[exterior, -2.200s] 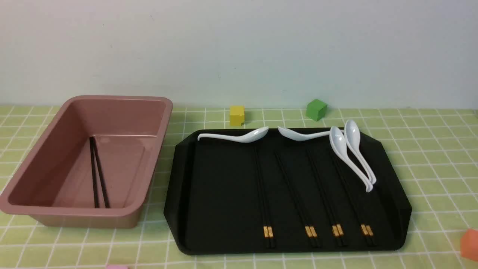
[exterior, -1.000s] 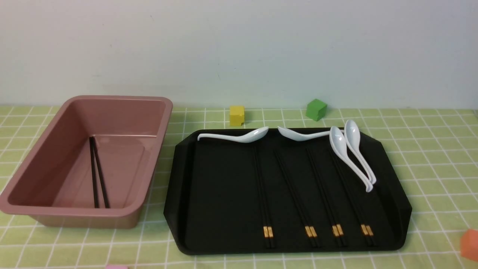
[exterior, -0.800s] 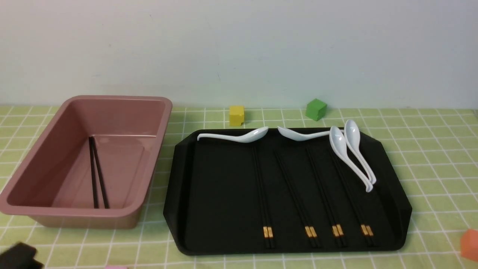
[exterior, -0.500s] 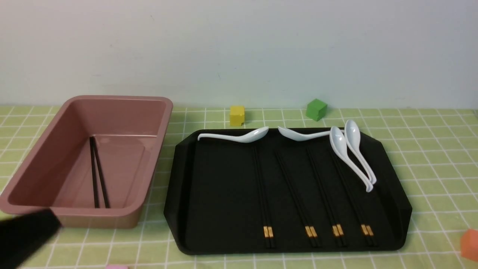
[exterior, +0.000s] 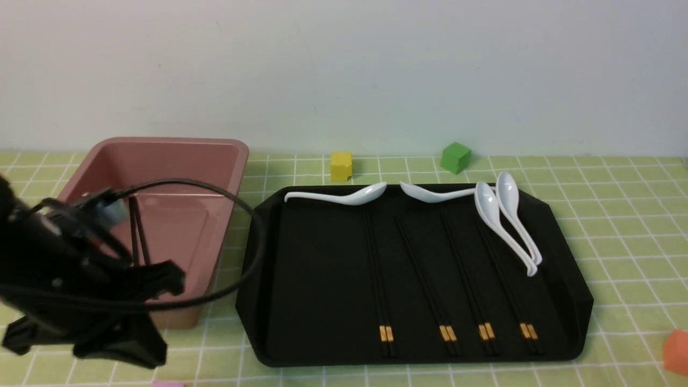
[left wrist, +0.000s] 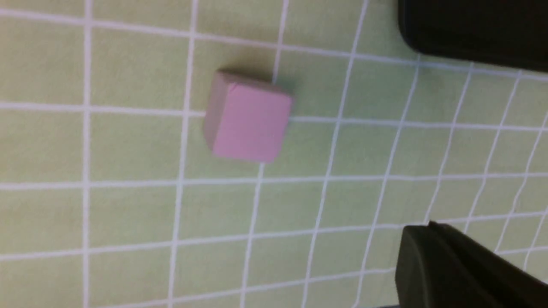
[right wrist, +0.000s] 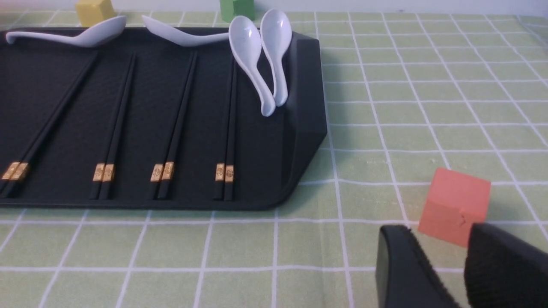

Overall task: On green tablecloth take chopsticks from black tray and put them in box.
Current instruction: 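Reach over to the black tray and grasp a pair of chopsticks with the left gripper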

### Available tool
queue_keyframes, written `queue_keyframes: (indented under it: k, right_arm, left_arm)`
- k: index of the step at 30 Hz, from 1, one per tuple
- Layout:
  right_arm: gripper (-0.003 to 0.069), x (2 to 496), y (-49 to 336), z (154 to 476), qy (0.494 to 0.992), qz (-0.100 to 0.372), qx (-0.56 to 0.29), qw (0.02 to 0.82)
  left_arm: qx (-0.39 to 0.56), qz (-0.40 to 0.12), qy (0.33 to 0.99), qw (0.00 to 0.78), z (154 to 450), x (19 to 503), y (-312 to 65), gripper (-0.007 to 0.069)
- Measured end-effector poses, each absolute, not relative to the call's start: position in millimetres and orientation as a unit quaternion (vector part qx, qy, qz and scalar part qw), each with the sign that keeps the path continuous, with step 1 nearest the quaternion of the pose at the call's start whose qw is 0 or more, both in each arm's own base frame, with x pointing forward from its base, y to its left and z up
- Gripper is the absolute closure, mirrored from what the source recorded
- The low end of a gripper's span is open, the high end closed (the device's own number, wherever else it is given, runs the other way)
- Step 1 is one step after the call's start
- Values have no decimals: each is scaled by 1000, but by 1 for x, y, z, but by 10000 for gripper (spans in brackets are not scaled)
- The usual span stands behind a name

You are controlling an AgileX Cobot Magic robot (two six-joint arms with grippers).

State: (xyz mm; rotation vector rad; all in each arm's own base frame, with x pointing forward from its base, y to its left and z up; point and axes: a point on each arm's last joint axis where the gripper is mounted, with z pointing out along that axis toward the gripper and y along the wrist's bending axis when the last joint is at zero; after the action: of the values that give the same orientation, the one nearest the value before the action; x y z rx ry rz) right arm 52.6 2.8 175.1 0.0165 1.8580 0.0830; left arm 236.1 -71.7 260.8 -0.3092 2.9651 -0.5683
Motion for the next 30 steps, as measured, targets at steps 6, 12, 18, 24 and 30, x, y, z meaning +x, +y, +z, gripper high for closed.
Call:
queue_keyframes:
  k: [6,12,18,24,30]
  right_arm:
    - [419,53,3,175,801,36,7,598]
    - [419,53,3,175,801,36,7,598]
    - [419,53,3,175,801,36,7,598]
    - [419,53,3,175,801,36,7,598]
    - [419,53,3,175,801,36,7,598]
  left_arm:
    - [-83,-175,979,63,252,265,-132,634]
    - [-47,-131,984,113,251,282,-215,498]
    - [-64,-113,982,134,233,307,-274,341]
    - [-75,-98,986,116,206,334,-298,319]
    - [-73,-71,990,101,176,347,-308,326]
